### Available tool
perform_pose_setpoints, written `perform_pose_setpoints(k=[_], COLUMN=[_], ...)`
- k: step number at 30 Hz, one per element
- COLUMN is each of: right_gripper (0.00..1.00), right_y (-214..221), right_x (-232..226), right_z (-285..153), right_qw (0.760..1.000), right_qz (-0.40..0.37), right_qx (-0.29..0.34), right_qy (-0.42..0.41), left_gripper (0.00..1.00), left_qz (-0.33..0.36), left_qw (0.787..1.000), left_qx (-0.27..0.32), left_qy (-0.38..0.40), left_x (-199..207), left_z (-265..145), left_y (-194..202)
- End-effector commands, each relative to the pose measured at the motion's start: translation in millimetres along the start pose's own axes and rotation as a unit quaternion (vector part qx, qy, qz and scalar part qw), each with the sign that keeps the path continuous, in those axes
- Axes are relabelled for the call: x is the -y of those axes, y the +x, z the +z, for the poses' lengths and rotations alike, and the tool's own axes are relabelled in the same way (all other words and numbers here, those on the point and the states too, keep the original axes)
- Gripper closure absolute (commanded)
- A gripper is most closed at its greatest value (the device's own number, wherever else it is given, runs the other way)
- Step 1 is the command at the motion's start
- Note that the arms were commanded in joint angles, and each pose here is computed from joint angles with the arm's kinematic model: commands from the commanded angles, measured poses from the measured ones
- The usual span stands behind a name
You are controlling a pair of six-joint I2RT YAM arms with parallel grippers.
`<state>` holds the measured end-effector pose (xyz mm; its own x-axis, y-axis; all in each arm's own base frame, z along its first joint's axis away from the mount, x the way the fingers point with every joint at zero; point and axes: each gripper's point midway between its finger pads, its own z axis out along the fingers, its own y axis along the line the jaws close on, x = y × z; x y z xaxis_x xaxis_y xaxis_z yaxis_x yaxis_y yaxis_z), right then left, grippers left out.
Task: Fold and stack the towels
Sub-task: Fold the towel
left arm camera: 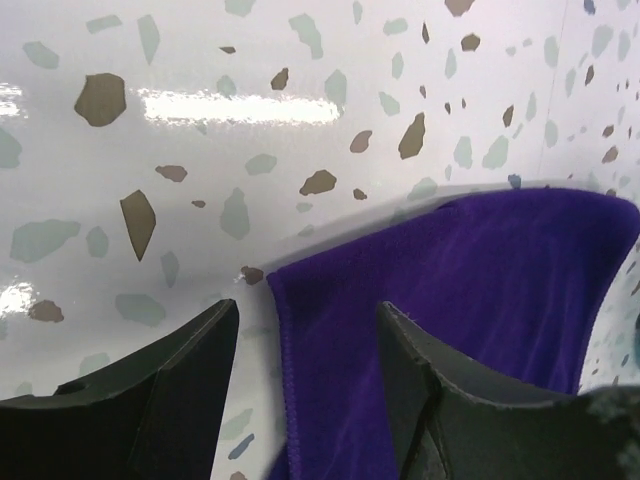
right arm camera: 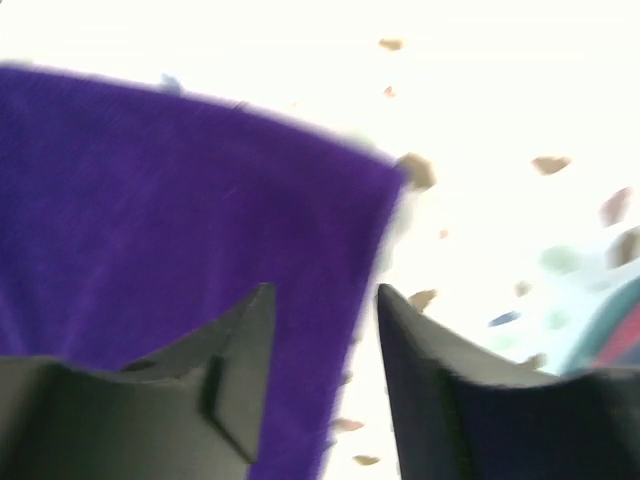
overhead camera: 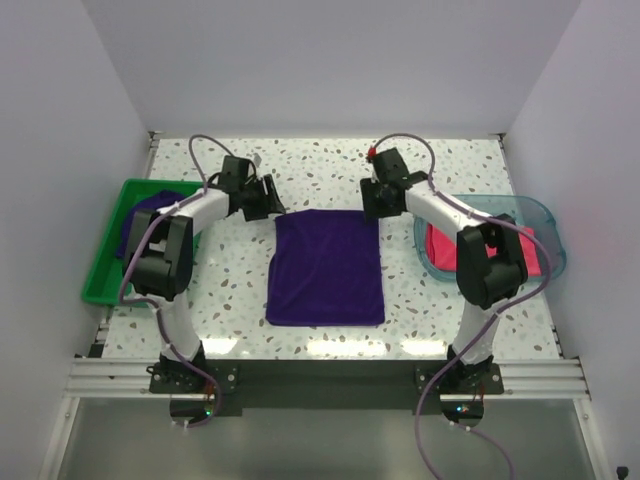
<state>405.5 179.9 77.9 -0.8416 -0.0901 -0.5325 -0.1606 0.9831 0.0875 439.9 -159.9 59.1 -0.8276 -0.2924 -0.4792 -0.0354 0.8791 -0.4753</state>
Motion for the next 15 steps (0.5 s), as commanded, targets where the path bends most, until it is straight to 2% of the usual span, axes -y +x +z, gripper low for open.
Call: perform_pose_setpoints(k=[1,5,6,9,15], right_gripper=[0.49,0.46,0.46,0.47,0.49], right_y=[-39.2,-44.7,-48.1,-45.8,-37.1], right_x=[20.0,28.7,28.6,33.5,44.8], right_z=[0.2,4.2,4.2,8.7,16.4], right_qw=[0.998,0.993,0.991,0.982,0.964], right_qz=[-0.045,-0.112,-0.128,-0.184,-0.246], right_qx=[0.047,0.039,0.039,0.017,-0.035], right_qy=[0.02,-0.004,-0.011,-0.036,-0.09], left_gripper=[0.36,0.31,0.3,0.29,0.28], left_qz=[0.07,0.163,0.206,0.279,0.352], left_qw=[0.996,0.985,0.977,0.958,0.921], left_qx=[0.02,0.019,0.019,0.013,-0.06], left_qy=[0.06,0.059,0.057,0.069,0.155], left_x=[20.6,13.0,8.3,2.9,11.0], left_z=[-1.5,2.4,4.4,4.4,12.8], left_y=[-19.6,-22.1,-23.8,-30.8,-24.2])
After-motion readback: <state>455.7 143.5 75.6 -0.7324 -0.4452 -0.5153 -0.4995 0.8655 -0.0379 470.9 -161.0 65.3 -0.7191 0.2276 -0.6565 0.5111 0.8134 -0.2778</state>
